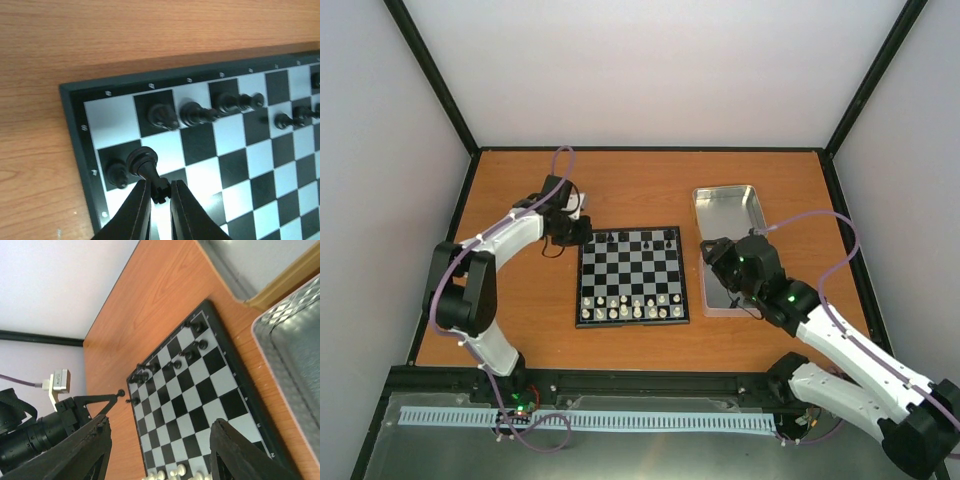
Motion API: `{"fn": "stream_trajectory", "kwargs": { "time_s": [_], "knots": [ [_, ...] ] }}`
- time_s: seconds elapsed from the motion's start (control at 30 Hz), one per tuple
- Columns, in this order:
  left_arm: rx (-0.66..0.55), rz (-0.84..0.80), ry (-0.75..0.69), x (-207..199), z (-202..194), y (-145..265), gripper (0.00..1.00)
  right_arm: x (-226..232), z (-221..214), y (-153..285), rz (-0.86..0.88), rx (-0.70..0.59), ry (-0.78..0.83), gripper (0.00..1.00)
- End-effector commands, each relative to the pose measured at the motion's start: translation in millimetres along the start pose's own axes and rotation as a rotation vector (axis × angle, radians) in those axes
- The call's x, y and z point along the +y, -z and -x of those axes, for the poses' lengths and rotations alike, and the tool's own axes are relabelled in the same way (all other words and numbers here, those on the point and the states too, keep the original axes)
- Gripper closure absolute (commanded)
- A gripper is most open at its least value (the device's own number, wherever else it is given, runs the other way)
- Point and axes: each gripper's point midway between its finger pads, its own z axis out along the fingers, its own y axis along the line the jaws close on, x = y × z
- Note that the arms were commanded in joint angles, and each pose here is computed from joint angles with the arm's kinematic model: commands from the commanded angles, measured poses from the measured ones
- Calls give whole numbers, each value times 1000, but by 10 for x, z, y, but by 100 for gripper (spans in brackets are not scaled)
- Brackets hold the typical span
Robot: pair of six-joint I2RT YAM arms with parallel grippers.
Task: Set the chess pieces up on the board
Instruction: Place the chess piece on the chessboard.
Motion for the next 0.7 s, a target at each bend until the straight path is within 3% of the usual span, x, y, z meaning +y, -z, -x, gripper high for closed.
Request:
{"fn": "stream_trajectory", "kwargs": {
  "time_s": [0.0, 0.67],
  "knots": [
    [-11, 20, 1, 110, 212, 37, 91, -69, 267, 202, -55, -138, 55, 45],
    [77, 52, 37, 264, 161, -314, 90, -102, 301, 290, -55, -161, 57, 45]
  ]
}}
